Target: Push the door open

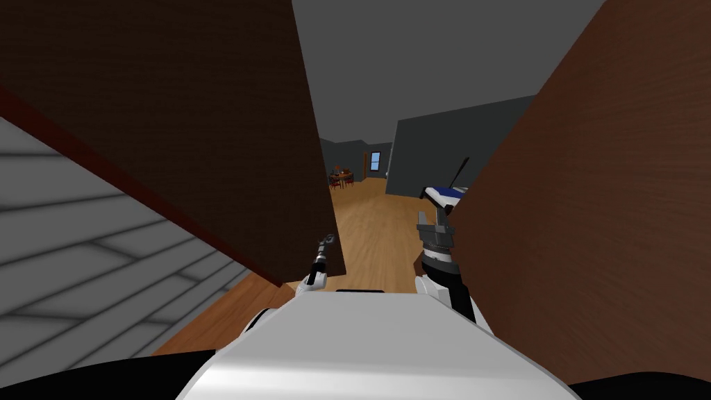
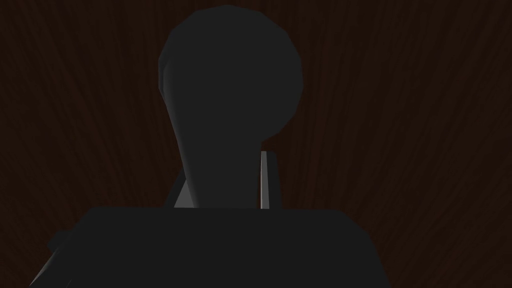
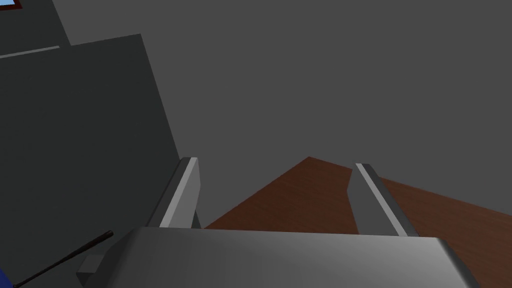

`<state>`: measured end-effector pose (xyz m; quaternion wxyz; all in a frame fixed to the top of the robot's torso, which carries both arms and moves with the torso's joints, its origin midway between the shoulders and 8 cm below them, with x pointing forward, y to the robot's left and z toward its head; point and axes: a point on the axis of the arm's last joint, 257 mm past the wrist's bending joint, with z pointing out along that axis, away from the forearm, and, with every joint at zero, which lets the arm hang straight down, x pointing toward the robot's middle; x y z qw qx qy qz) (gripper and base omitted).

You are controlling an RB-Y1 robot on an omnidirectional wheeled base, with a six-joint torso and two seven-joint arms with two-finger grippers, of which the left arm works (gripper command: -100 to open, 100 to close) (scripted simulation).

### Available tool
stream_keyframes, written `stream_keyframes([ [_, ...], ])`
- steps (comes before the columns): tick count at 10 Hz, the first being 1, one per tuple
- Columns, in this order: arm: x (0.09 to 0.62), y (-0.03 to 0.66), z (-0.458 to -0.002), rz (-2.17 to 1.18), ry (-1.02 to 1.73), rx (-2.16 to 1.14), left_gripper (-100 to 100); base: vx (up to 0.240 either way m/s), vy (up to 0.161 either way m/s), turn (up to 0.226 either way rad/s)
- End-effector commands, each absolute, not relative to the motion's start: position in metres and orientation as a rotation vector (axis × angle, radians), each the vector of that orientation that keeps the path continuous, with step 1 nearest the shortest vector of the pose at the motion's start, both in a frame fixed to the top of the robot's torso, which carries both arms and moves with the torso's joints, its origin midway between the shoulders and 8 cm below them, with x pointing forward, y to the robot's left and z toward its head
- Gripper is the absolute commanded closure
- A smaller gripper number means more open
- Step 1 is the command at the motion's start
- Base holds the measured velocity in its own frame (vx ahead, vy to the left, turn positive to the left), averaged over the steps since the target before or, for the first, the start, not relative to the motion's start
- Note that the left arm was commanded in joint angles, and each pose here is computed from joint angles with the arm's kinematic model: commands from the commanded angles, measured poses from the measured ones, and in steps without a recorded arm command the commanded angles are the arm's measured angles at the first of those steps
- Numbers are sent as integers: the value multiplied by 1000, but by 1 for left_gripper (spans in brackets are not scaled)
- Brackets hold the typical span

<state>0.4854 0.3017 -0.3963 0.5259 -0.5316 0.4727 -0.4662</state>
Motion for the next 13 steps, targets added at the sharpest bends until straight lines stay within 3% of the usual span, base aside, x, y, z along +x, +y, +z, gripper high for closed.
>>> stream_keyframes([
  [1,488,314,-391,-1102,1103,-1272,100,182,-131,74],
  [13,471,378,-392,-983,987,-1337,100,174,-60,50],
])
